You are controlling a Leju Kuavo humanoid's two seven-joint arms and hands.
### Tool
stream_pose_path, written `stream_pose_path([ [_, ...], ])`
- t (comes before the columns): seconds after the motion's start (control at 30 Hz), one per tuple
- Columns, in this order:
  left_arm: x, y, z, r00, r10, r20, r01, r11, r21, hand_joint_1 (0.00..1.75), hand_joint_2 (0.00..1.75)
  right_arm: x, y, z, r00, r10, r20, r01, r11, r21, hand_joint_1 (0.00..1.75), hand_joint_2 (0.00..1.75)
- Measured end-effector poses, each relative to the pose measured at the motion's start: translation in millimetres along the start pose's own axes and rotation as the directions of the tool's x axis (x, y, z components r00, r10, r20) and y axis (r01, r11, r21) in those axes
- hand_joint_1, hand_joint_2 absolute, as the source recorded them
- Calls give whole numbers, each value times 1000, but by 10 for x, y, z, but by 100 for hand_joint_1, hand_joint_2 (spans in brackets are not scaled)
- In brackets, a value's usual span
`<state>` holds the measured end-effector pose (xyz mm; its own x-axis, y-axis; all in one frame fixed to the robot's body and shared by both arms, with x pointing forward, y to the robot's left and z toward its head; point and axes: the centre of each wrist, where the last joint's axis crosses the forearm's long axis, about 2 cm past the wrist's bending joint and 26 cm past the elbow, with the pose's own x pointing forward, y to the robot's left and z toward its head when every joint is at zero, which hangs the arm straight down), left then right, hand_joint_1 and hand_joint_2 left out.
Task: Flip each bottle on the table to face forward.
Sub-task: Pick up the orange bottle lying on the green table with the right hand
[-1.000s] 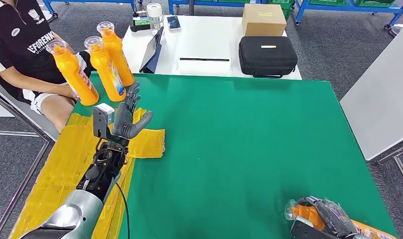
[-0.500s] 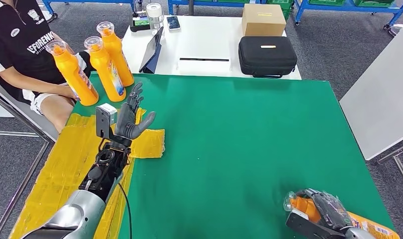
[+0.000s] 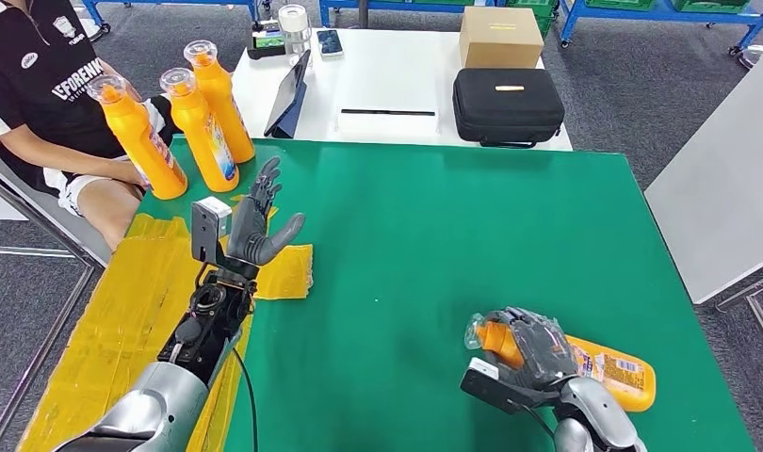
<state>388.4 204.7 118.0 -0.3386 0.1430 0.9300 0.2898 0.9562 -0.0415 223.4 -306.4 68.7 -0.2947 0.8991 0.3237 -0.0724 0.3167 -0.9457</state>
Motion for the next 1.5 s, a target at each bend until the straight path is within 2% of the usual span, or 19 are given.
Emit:
stream_pose_path([
  [0.33,-8,-31,5,1000,10,0,-10,1000,-10,0,175,218,93,-272,994,-47,103,48,999,-7,175,175],
  [0.4,-8,-50,0,1000,11,0,-11,1000,-14,0,175,302,133,-331,988,-66,143,66,998,8,168,175],
  [0.43,-9,-60,-3,1000,10,0,-10,1000,-16,0,175,346,153,-362,984,-74,161,72,997,17,140,175],
  [0.53,-12,-80,-9,1000,5,-3,-5,1000,-13,0,175,458,217,-463,975,-89,202,81,996,47,31,175],
  [0.57,-14,-83,-10,1000,3,-4,-3,1000,-11,0,175,487,239,-492,973,-90,211,80,995,56,21,175],
  [0.73,-25,-85,-4,1000,-4,-10,4,1000,-2,0,175,562,326,-563,968,-91,233,70,993,96,21,175],
  [0.87,-29,-86,-1,1000,-4,-12,4,1000,-2,0,175,580,362,-580,967,-93,239,67,991,114,0,175],
  [1.3,-56,-98,18,999,-24,-25,24,1000,-7,0,175,594,428,-583,968,-99,232,66,987,144,0,175],
  [1.5,-65,-99,25,999,-25,-30,25,1000,-6,0,175,589,423,-582,969,-88,229,62,991,116,0,175],
])
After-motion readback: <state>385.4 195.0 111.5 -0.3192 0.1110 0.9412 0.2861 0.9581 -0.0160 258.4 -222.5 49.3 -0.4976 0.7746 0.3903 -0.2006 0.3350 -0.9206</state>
